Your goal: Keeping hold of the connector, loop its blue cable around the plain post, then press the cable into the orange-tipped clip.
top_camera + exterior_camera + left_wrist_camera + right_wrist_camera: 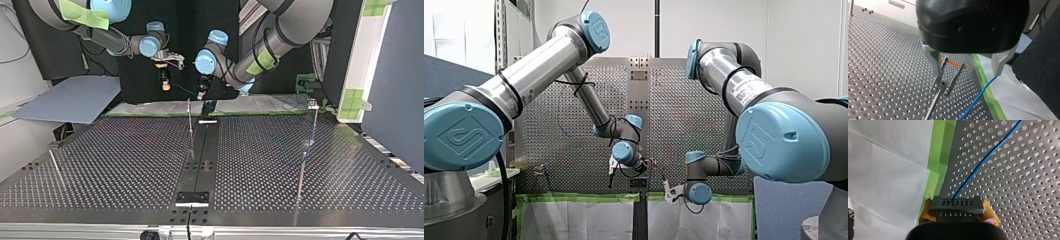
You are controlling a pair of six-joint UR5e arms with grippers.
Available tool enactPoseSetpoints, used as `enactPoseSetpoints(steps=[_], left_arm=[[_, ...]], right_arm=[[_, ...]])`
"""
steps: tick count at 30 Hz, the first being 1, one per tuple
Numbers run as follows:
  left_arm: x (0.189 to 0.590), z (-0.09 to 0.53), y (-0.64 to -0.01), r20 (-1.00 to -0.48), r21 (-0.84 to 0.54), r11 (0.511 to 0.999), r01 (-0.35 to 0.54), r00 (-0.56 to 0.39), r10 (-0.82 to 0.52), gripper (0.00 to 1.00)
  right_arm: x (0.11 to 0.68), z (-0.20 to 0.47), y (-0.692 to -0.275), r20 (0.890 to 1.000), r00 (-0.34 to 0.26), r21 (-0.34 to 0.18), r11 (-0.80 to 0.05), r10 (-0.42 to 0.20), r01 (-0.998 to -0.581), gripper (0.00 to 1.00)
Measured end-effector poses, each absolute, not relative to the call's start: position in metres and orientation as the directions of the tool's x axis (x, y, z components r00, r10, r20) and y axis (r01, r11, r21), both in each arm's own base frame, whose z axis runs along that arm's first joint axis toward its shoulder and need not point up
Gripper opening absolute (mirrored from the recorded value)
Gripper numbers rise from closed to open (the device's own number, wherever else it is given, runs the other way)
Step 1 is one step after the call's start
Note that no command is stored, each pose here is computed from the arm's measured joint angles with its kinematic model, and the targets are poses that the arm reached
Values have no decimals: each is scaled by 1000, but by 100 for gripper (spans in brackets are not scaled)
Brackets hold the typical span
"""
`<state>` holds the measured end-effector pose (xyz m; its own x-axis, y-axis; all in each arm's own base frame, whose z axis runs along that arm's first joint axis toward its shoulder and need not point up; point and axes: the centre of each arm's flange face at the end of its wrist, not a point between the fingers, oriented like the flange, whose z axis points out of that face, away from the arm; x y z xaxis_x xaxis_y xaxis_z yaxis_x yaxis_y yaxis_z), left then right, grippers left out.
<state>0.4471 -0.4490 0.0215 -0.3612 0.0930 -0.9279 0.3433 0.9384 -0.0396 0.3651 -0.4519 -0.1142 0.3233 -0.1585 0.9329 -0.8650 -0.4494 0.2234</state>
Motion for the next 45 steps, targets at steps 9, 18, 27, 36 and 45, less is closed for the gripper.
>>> enactPoseSetpoints(steps=[9,18,27,36,45], left_arm=[[449,22,-452,-933,-50,931,361,-349,85,100],[450,23,-453,-937,-56,930,364,-341,77,100],[448,22,-452,-932,-44,930,366,-349,93,100],[446,22,-453,-931,-39,929,369,-350,100,100],[443,21,-451,-925,-5,933,361,-356,133,100]], right_arm=[[369,-112,-456,935,318,219,-453,-154,-864,0],[369,-112,-456,935,319,220,-454,-153,-863,0],[370,-113,-455,935,320,219,-458,-155,-861,0],[370,-113,-454,933,322,219,-459,-158,-861,0],[369,-114,-452,927,332,220,-463,-175,-859,0]])
